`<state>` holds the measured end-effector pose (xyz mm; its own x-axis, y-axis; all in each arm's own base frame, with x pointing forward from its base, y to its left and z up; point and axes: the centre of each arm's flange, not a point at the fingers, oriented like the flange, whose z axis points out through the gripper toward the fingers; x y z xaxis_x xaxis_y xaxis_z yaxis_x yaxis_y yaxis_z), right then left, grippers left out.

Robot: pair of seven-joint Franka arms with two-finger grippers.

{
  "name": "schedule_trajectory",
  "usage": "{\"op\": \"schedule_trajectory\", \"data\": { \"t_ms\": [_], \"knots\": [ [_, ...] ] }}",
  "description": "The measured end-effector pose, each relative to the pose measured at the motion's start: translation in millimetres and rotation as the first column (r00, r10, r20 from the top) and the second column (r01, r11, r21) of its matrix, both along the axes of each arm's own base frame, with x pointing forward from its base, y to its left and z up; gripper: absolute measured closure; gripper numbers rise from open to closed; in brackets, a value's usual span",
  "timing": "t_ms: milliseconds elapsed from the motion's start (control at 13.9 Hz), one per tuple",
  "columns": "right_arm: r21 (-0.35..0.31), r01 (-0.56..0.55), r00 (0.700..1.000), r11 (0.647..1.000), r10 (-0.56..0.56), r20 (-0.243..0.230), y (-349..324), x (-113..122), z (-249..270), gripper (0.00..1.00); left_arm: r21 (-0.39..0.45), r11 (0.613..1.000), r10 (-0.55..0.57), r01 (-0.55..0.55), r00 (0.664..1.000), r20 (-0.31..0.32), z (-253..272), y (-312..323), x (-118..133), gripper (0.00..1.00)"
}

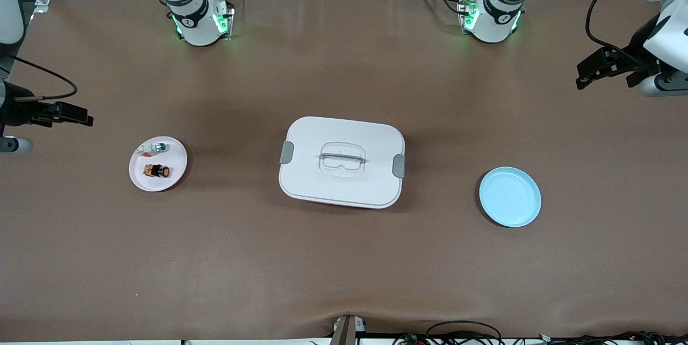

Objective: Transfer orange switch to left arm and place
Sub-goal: 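Move the right gripper down over the switch on the white plate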

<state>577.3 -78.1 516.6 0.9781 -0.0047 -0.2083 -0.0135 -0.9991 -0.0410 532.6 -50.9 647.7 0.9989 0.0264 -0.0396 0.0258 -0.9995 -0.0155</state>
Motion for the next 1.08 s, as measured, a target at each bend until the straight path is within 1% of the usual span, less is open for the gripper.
{"op": "schedule_trajectory", "data": {
  "t_ms": [144, 287, 359, 503, 575, 790, 934, 1077],
  "knots": [
    [0.003, 0.009, 1.000, 1.000, -0.009, -0.022, -6.2, 6.0, -18.7, 0.00, 0.000, 1.000, 0.000, 0.000, 1.000, 0.000, 0.0, 0.0, 0.0, 0.00],
    [0.011, 0.023, 1.000, 1.000, -0.023, -0.008, -12.1, 10.6, -35.0, 0.00, 0.000, 1.000, 0.000, 0.000, 1.000, 0.000, 0.0, 0.0, 0.0, 0.00],
    [0.030, 0.040, 0.999, 0.999, -0.040, 0.001, -15.9, 10.9, -45.5, 0.00, 0.000, 1.000, 0.000, 0.000, 1.000, 0.000, 0.0, 0.0, 0.0, 0.00],
    [0.065, 0.089, 0.996, 0.994, -0.091, 0.026, -30.8, 8.1, -70.1, 0.00, 0.000, 1.000, 0.000, 0.000, 1.000, 0.000, 0.0, 0.0, 0.0, 0.00],
    [0.069, 0.107, 0.993, 0.992, -0.110, 0.037, -38.0, 5.9, -82.0, 0.00, 0.000, 1.000, 0.000, 0.000, 1.000, 0.000, 0.0, 0.0, 0.0, 0.00],
    [0.062, 0.126, 0.988, 0.990, -0.131, 0.081, -43.4, 2.0, -115.3, 0.00, 0.000, 1.000, 0.001, -0.001, 1.000, -0.001, -0.2, 0.4, 0.0, 0.00],
    [0.054, 0.128, 0.984, 0.990, -0.134, 0.117, -40.4, -1.5, -139.7, 0.00, 0.000, 1.000, 0.002, -0.002, 1.000, -0.001, -0.4, 0.9, 0.1, 0.00],
    [0.047, 0.125, 0.981, 0.991, -0.131, 0.142, -34.5, -5.8, -162.4, 0.00, 0.000, 1.000, 0.002, -0.002, 1.000, -0.001, -0.4, 1.2, 0.1, 0.00]
  ]
}}
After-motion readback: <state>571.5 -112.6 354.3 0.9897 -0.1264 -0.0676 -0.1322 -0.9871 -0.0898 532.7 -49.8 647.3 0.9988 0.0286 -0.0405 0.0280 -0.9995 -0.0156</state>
